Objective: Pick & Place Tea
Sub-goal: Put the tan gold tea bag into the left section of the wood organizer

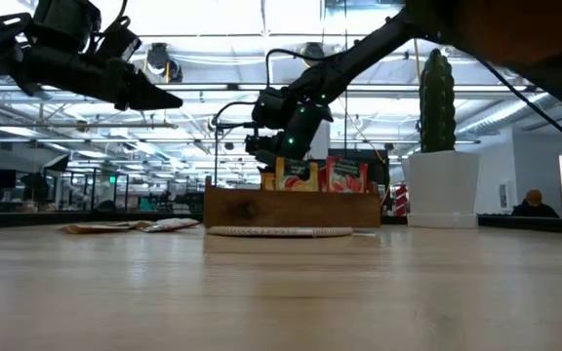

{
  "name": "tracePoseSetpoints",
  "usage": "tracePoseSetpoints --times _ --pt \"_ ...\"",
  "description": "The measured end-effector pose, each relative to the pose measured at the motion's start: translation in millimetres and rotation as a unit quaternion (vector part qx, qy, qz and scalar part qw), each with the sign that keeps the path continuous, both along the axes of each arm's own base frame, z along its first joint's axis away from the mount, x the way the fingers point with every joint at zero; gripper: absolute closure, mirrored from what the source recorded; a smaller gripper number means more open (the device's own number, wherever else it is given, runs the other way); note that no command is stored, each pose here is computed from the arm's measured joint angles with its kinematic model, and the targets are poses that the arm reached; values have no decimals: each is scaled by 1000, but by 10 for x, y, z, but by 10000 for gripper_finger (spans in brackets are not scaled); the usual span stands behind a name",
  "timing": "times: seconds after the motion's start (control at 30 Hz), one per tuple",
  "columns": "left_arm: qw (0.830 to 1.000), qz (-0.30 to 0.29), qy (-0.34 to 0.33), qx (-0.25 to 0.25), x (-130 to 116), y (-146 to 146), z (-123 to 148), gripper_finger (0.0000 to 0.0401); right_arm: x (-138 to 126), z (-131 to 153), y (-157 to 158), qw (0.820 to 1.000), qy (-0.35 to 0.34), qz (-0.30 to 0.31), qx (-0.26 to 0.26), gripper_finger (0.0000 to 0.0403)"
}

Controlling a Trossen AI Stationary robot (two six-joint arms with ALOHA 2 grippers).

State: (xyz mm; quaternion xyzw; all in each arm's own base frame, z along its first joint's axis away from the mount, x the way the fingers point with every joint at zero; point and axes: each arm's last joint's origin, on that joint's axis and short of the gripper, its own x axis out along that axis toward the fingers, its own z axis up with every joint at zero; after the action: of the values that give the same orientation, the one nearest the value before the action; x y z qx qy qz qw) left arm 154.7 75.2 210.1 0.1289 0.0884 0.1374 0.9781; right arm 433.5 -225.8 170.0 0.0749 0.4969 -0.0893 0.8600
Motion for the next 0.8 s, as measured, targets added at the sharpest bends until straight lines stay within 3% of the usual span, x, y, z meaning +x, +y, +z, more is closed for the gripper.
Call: tracePoseSetpoints --times 0.47,0.63,0.73,0.8 --pt "1000 5 -12 -21 10 9 39 366 -86 11 -36 1000 19 -16 13 208" --pt "999 20 -10 -28 181 164 275 371 -177 555 58 999 -35 -8 2 285" --pt "999 25 18 -44 406 411 341 393 -228 946 233 997 -78 26 -15 372" --pt "996 33 43 -74 559 636 283 395 -298 1223 397 993 -102 51 -23 390"
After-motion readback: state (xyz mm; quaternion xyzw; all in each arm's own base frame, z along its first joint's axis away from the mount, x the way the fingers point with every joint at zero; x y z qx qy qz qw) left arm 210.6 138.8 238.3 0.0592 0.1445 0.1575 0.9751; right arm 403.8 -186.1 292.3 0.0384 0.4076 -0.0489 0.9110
